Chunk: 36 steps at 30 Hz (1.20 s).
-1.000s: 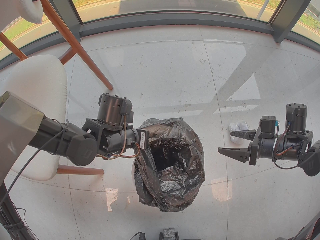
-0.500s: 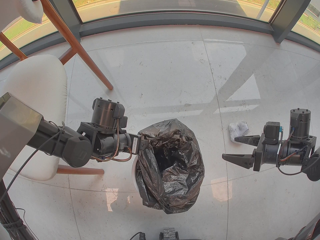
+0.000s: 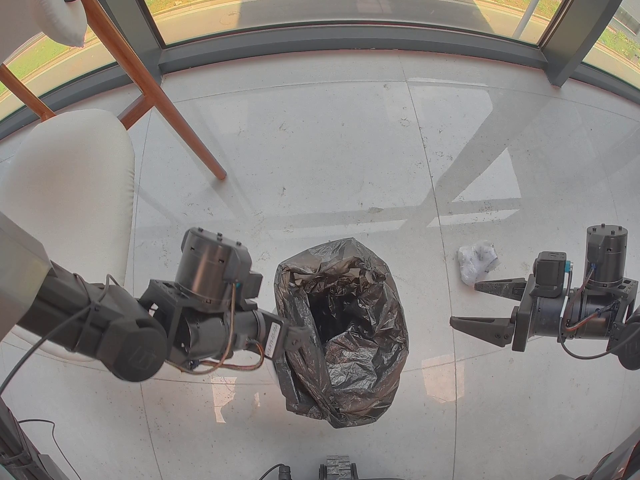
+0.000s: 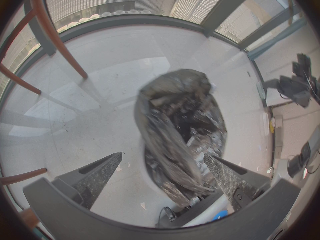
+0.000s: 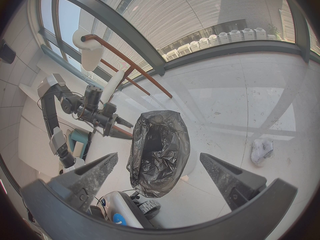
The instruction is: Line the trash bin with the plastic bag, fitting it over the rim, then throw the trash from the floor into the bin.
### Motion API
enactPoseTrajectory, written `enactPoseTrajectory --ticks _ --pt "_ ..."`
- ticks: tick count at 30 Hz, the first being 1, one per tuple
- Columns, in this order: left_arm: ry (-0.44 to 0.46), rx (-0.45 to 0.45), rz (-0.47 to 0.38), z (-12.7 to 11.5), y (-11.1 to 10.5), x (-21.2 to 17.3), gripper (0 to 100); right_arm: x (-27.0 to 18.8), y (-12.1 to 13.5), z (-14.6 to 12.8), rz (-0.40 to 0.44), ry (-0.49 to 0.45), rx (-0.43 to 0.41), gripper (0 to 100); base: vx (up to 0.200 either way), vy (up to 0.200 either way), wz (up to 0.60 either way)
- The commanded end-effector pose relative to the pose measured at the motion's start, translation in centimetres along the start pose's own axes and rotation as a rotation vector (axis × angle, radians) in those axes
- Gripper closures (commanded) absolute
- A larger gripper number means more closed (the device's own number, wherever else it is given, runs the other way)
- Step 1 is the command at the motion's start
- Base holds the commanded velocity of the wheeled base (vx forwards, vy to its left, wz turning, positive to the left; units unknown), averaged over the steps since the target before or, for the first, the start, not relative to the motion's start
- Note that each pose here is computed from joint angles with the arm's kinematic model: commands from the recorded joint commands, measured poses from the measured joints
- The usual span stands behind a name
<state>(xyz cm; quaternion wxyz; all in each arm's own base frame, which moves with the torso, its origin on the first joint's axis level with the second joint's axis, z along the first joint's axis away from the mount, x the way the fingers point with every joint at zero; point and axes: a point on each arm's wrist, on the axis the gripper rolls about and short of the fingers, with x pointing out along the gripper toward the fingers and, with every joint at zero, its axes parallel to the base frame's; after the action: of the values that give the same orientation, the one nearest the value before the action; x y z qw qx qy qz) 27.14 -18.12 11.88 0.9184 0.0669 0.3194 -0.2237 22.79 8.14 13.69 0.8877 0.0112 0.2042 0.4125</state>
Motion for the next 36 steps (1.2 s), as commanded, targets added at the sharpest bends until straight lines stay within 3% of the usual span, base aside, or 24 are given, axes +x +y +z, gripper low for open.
enactPoseTrajectory --ticks 1,5,13,20,21,32,36 --pt "0.032 0.028 -0.046 -1.5 -2.0 -0.9 0 -0.1 0.1 -0.2 -0.002 0.004 0.002 0 0.000 0.000 0.00" --pt "0.044 -0.008 -0.045 -1.5 -2.7 0.1 0 -0.1 0.1 -0.3 -0.002 0.009 0.004 0 0.000 0.000 0.00" --pt "0.118 0.010 -0.013 -3.2 -4.1 3.0 0 -0.1 0.1 -0.4 -0.001 0.012 0.005 0 0.000 0.000 0.00" --pt "0.128 0.011 -0.011 -3.0 -4.7 5.5 0 -0.2 -0.1 -0.5 -0.011 0.014 0.012 0 0.000 0.000 0.00" --pt "0.131 0.012 -0.009 -3.1 -4.7 5.8 100 -0.2 -0.1 -0.5 -0.013 0.012 0.011 0 0.000 0.000 0.00" --pt "0.141 0.005 0.006 -3.3 -4.4 6.4 100 -0.3 -0.1 -0.4 -0.014 0.007 0.010 0 0.000 0.000 0.00" --pt "0.105 -0.013 0.033 -2.2 -3.5 5.4 100 -0.4 -0.1 -0.4 -0.016 0.006 0.011 0 0.000 0.000 0.00"
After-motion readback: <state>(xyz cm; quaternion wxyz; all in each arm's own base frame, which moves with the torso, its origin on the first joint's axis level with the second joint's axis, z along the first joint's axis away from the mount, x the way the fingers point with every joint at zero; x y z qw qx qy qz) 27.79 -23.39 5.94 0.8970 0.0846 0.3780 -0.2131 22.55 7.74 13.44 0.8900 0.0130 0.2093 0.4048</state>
